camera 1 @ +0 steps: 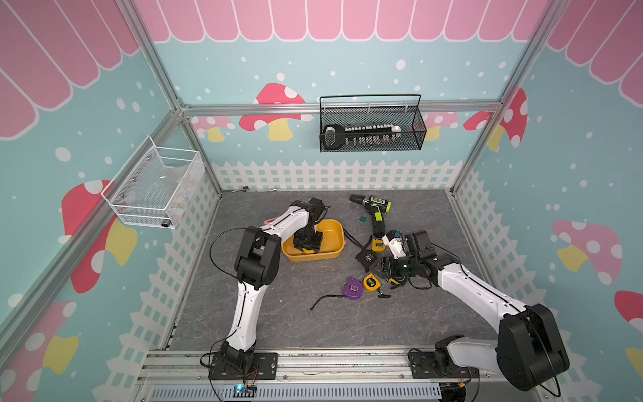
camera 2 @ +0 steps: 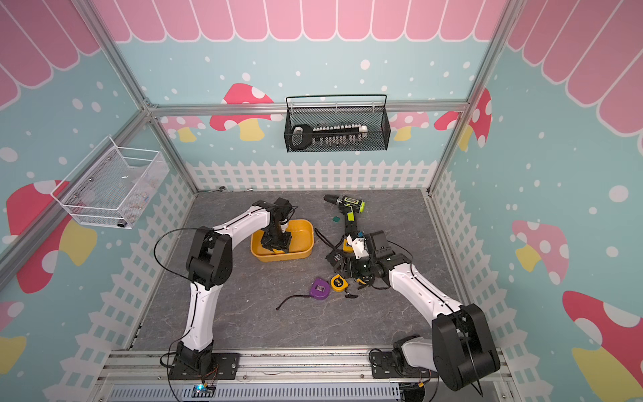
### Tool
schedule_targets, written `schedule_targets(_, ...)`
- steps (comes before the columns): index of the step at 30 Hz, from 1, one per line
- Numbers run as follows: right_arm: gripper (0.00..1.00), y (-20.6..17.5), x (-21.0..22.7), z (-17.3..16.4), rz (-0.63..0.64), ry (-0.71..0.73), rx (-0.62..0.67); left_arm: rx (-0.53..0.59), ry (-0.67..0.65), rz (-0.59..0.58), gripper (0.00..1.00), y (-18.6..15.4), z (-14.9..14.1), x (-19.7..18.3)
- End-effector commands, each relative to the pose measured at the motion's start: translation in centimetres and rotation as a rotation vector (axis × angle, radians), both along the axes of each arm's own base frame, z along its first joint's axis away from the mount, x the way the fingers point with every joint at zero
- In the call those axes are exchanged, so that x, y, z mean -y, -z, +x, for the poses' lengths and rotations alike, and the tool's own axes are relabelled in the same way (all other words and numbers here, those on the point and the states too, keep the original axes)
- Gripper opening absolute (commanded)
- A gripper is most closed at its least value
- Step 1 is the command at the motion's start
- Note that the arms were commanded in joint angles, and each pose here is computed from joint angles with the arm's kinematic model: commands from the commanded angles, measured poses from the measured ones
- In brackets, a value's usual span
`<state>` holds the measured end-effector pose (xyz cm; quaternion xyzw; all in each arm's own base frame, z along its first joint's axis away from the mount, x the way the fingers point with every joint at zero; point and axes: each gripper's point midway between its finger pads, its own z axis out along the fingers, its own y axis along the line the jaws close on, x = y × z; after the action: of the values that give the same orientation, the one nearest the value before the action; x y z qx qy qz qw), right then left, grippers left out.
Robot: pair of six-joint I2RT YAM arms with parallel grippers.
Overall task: Take the tape measure out of the storage box
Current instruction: Pick up the tape measure from the storage box, then place the tape measure at the center of the board.
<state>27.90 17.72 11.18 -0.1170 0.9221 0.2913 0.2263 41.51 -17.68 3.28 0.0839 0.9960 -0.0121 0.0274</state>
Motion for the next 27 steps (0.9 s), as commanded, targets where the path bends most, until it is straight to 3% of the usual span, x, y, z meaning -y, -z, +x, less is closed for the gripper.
schedule_targets(1,0.76,-1.3,0.0,0.6,0.011,-0.003,0.046,0.121,-0.065,-0.084,0.47,-4.8,2.6,0.6)
schedule_targets(7,0.76,-3.4,-2.3,1.2,0.179,-0.038,0.116,0.221,-0.156,-0.255,0.46,-10.6,4.3,2.2)
schedule_targets(12,0.77,-6.8,-4.8,2.7,0.339,-0.057,0.240,0.232,-0.186,-0.435,0.45,-14.6,3.1,4.6)
schedule_targets(18,0.77,-8.9,-8.9,4.5,0.456,-0.085,0.315,0.180,-0.208,-0.588,0.45,-16.2,0.6,7.5)
schedule_targets(27,0.75,-9.4,-12.2,7.4,0.503,0.031,0.467,0.124,-0.221,-0.729,0.45,-17.6,-3.0,11.9)
